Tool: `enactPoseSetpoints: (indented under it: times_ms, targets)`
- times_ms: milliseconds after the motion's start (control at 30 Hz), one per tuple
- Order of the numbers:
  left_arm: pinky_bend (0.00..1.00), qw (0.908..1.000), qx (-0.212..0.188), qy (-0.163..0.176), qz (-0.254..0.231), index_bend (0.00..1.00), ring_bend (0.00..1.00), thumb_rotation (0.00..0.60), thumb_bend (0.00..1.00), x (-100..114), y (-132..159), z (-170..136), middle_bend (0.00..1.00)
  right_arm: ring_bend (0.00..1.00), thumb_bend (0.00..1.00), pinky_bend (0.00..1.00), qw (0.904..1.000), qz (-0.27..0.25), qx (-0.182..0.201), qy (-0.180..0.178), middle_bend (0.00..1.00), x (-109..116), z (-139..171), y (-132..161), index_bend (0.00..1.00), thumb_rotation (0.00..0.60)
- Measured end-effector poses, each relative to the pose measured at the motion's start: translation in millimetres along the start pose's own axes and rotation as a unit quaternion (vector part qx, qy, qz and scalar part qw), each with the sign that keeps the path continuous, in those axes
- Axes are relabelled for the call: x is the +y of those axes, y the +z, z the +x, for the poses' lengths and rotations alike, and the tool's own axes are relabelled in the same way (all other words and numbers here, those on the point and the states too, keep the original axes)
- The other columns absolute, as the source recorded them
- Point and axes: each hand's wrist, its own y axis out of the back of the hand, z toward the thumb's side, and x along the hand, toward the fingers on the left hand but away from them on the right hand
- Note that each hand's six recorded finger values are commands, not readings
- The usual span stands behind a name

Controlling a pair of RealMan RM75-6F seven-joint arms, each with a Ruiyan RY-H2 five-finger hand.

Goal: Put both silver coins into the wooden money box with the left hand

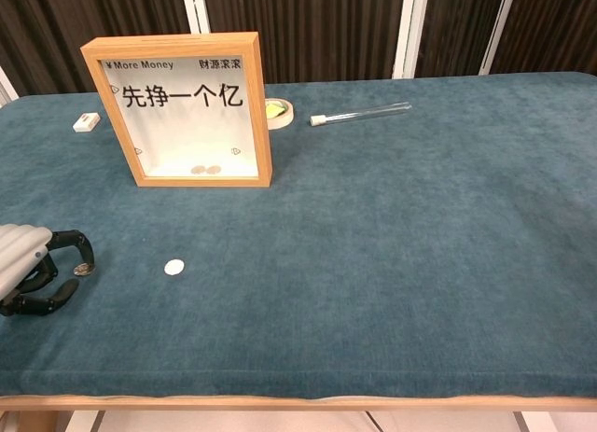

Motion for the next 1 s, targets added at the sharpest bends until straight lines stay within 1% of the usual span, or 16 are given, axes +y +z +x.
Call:
enactPoseSetpoints:
  times_ms: [333, 500, 667, 867, 1000]
  targets:
    - [1.0, 1.0, 0.004, 0.0, 0.001, 0.44, 1.0, 0.6, 0.37, -1.1, -2.0, 2.8, 1.0, 0.0, 0.12, 0.0, 1.0, 0.0, -0.001, -0.001, 0.0, 0.6, 0.5, -0.5, 0.0, 0.6]
    - [1.0, 1.0, 0.006, 0.002, -0.001, 0.47, 1.0, 0.6, 0.38, -0.9, -2.8, 4.4, 1.0, 0.0, 0.12, 0.0, 1.0, 0.0, 0.0, 0.001, 0.0, 0.3, 0.6, -0.6, 0.0, 0.6]
    - [1.0, 0.9999, 0.011, 0.01, -0.007, 0.5, 1.0, 0.6, 0.37, 0.2, -4.4, 6.4, 1.0, 0.0, 0.12, 0.0, 1.0, 0.0, -0.001, 0.001, 0.0, 0.7, 1.0, -1.5, 0.0, 0.6]
    - [1.0, 0.9996, 0.012, 0.023, -0.007, 0.5, 1.0, 0.6, 0.37, 2.0, -5.3, 7.6, 1.0, 0.0, 0.12, 0.0, 1.0, 0.001, -0.003, 0.001, 0.0, 0.8, 1.4, -2.6, 0.0, 0.6]
    - [1.0, 0.9996, 0.012, 0.025, -0.006, 0.5, 1.0, 0.6, 0.37, 2.7, -5.6, 7.4, 1.0, 0.0, 0.12, 0.0, 1.0, 0.001, -0.004, 0.003, 0.0, 0.5, 1.4, -2.9, 0.0, 0.6]
